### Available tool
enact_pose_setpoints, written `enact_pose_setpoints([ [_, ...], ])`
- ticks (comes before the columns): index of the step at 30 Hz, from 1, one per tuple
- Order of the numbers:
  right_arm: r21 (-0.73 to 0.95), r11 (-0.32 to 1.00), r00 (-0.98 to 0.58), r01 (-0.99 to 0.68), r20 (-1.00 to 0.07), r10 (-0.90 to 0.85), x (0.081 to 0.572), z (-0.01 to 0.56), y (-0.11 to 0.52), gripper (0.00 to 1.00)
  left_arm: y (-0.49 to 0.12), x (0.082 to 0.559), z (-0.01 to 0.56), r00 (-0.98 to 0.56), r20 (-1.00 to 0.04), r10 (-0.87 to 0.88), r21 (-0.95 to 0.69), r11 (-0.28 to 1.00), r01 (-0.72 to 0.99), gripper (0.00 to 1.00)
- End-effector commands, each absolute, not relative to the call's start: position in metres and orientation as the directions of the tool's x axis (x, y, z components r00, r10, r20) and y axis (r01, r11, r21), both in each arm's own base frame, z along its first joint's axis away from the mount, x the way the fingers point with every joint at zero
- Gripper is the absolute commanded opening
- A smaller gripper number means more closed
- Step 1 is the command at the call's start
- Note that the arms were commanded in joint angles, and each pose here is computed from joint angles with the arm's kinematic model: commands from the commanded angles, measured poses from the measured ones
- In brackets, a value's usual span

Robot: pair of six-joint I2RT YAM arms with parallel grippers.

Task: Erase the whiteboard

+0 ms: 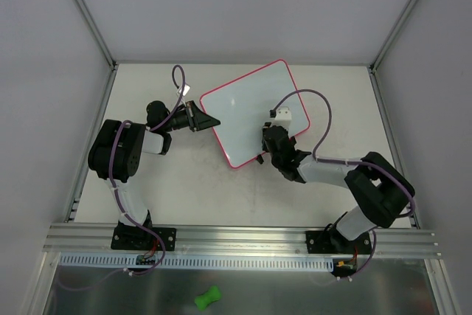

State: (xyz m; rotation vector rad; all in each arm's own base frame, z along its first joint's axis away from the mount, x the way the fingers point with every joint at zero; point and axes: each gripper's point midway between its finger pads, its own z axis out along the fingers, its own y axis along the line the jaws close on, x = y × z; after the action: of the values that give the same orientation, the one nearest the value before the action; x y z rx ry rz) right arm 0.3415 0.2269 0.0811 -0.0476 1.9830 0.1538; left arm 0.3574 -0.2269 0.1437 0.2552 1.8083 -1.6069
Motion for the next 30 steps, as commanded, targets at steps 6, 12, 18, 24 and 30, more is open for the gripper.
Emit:
enact_pose_setpoints([
  [6,0.093,0.989,-0.384,-0.115,-0.922,0.042,0.347,0.134,0.215,0.00,-0.237,0.336,0.197,-0.500,-0.830,-0.249,-0.532,0.083,0.843,0.00],
  [12,0.086,0.978,-0.416,-0.190,-0.909,-0.001,0.333,0.177,0.211,0.01,-0.236,0.336,0.196,-0.503,-0.828,-0.249,-0.536,0.084,0.840,0.00],
  [18,0.064,0.970,-0.605,-0.235,-0.791,-0.094,0.291,0.136,0.195,0.00,-0.236,0.337,0.197,-0.502,-0.827,-0.253,-0.536,0.086,0.839,0.00],
  [24,0.093,0.976,-0.755,-0.198,-0.649,-0.092,0.236,0.067,0.168,0.00,-0.235,0.337,0.197,-0.503,-0.826,-0.254,-0.538,0.087,0.839,0.00],
  [30,0.127,0.981,-0.817,-0.149,-0.575,-0.050,0.208,0.034,0.156,0.00,-0.236,0.338,0.197,-0.506,-0.824,-0.254,-0.540,0.086,0.837,0.00],
])
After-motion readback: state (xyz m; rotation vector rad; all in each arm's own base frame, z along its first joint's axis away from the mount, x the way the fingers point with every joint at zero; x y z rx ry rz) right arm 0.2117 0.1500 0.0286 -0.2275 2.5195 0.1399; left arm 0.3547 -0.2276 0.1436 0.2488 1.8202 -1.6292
